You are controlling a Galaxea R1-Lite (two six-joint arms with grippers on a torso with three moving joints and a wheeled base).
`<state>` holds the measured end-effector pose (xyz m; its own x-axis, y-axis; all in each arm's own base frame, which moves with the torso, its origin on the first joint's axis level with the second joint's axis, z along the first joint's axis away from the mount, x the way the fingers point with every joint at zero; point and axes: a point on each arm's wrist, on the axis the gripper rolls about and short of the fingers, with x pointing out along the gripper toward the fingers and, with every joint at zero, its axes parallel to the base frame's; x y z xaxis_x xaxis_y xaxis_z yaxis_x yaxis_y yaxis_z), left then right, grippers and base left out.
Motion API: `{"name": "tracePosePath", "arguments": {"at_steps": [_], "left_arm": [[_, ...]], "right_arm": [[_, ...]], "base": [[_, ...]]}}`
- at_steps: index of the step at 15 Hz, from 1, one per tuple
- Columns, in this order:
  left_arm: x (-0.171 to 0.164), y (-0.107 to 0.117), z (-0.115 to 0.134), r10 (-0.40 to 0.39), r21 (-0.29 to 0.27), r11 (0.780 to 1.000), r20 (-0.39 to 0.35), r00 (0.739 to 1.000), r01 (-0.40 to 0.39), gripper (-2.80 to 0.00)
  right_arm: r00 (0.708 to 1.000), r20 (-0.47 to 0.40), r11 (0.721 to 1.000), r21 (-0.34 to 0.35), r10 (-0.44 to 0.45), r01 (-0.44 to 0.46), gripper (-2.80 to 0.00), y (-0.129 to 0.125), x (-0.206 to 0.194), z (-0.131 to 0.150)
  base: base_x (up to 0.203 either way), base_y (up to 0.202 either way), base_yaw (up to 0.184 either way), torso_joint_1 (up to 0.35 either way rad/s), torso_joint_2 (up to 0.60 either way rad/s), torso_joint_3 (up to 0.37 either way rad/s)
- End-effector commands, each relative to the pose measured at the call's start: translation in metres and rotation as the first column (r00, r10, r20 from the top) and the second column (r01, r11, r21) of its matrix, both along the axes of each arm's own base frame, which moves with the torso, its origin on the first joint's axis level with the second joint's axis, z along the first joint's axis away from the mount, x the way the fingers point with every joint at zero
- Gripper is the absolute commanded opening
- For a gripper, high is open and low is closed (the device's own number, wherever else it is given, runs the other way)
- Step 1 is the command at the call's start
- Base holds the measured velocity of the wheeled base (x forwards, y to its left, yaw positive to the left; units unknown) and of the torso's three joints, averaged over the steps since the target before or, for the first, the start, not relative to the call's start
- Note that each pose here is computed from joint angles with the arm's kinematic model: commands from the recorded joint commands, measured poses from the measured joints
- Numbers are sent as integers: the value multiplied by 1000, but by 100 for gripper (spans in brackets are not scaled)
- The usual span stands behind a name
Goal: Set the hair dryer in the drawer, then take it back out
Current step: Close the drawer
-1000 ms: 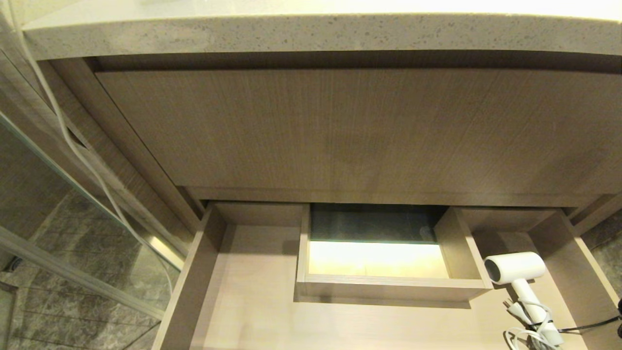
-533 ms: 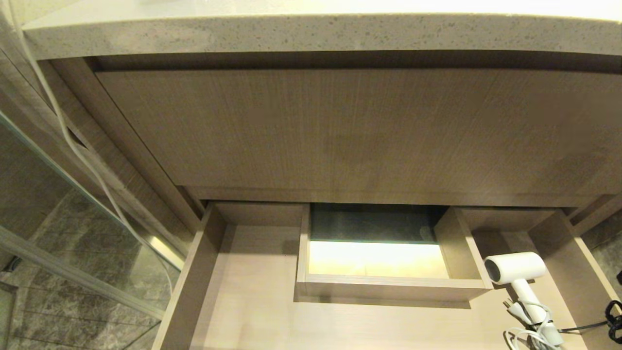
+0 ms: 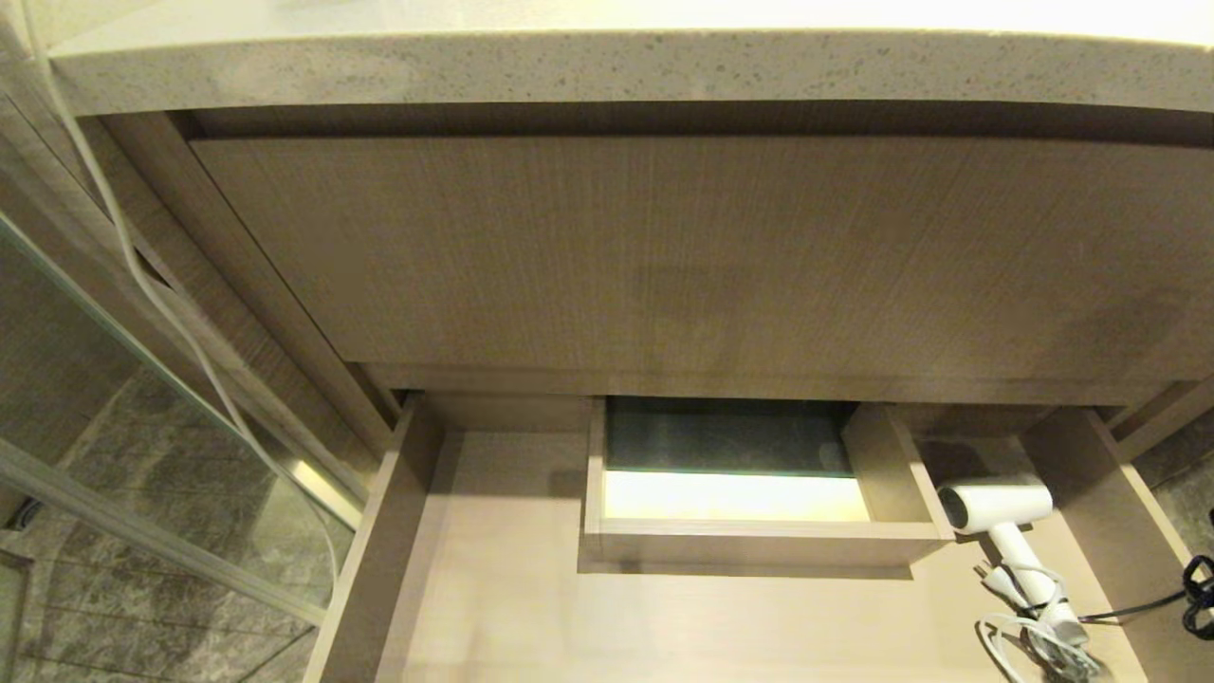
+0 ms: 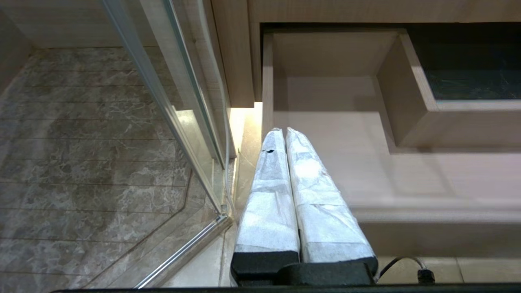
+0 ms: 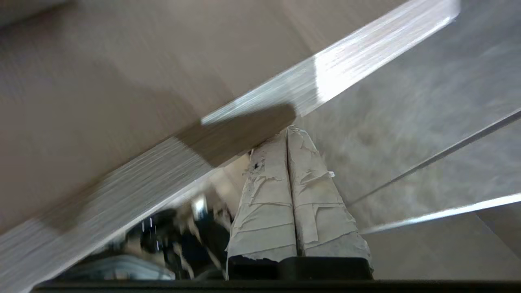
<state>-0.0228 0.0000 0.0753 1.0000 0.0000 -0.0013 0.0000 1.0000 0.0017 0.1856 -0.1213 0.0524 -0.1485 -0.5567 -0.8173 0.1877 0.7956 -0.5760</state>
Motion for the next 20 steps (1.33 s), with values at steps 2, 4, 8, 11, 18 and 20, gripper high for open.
{"name": "tracePosePath", "arguments": {"at_steps": [2,4,8,11,18,20], "left_arm": [[0,0,0,0,0,1000,0,1000,0,-280],[0,0,0,0,0,1000,0,1000,0,-280],[0,0,0,0,0,1000,1,1000,0,-280],[0,0,0,0,0,1000,0,1000,0,-280],[0,0,0,0,0,1000,1,1000,0,-280],[0,0,0,0,0,1000,0,1000,0,-280]], "right_arm": [[998,66,1000,-19,5,-4,-280,-1,3,6],[985,169,999,-38,25,-19,-280,-2,9,13],[854,495,985,-133,160,-107,-280,0,37,39],[679,665,948,-274,310,-164,-280,12,64,65],[552,679,875,-361,484,-323,-280,11,56,94],[522,685,861,-382,508,-336,-280,12,55,104]], "base": [[0,0,0,0,0,0],[0,0,0,0,0,0],[0,0,0,0,0,0],[0,0,0,0,0,0],[0,0,0,0,0,0],[0,0,0,0,0,0]]}}
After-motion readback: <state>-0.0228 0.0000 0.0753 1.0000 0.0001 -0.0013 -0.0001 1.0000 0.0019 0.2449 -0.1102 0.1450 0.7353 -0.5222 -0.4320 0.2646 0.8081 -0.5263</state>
